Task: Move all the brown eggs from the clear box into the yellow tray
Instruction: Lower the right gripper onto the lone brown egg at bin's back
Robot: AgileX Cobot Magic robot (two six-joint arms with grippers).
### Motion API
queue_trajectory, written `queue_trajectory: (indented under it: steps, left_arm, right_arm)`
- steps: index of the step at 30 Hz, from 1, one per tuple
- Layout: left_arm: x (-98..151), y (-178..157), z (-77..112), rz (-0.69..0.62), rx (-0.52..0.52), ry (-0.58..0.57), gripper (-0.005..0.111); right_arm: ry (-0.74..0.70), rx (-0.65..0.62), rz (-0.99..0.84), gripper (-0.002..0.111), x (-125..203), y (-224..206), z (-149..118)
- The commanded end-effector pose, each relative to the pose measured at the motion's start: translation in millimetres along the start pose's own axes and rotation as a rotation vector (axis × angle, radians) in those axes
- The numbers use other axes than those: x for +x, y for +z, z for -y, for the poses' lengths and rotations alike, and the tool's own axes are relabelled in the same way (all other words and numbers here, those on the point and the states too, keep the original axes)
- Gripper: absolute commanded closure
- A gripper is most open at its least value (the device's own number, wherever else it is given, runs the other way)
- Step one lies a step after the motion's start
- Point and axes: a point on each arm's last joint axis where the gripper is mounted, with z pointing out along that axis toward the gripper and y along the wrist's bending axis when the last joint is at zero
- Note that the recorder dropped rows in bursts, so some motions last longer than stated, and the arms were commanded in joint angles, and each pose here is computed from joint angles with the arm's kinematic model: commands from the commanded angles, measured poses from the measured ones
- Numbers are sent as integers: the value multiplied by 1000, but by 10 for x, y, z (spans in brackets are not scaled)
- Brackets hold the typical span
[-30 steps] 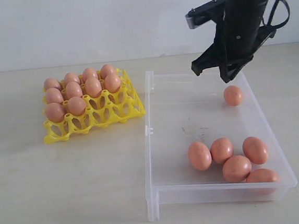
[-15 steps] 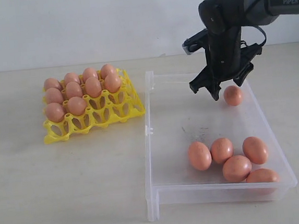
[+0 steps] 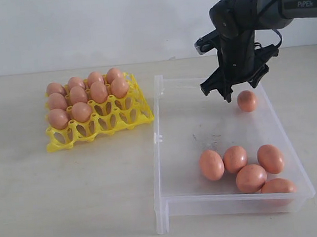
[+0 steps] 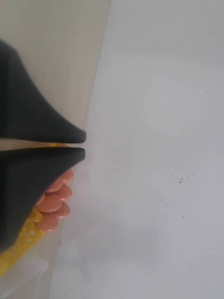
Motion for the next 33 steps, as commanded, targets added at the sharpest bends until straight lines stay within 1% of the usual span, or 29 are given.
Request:
queue_trajectory:
  steps: [1,8,17,18,19,20,21,22,23,27,30,33]
  left_arm:
    - [-10,-3,5,4,5,5,103]
    - [-10,-3,5,4,5,5,103]
    - [-10,-3,5,4,5,5,103]
    - [-10,-3,5,4,5,5,103]
    - [-10,-3,5,4,5,5,103]
    - [-10,-3,5,4,5,5,103]
    - [-10,-3,5,4,5,5,103]
    - [-10,-3,5,4,5,5,103]
    - [-10,-3,5,4,5,5,103]
    - [-10,-3,5,4,5,5,103]
    - [-10,-3,5,4,5,5,103]
    - [-10,-3,5,4,5,5,103]
  right_arm:
    - [16,5,-30,49,21,31,-2]
    - [27,12,-96,49,80,256,-69]
    - [41,-16,-65,50,54,330,-117]
    - [44,-19,-68,53,57,330,-120]
    - [42,-21,-76,61,64,329,-122]
    - [34,-24,-82,72,69,329,-125]
    - [10,-33,-91,87,78,328,-132]
    - [-25,-47,-98,104,85,327,-143]
    - [-44,-57,-101,107,88,326,-151]
    - [-44,-85,-70,109,61,317,-174]
    - [-7,-100,-10,109,2,245,-166]
    - [57,-157,91,109,-94,81,-166]
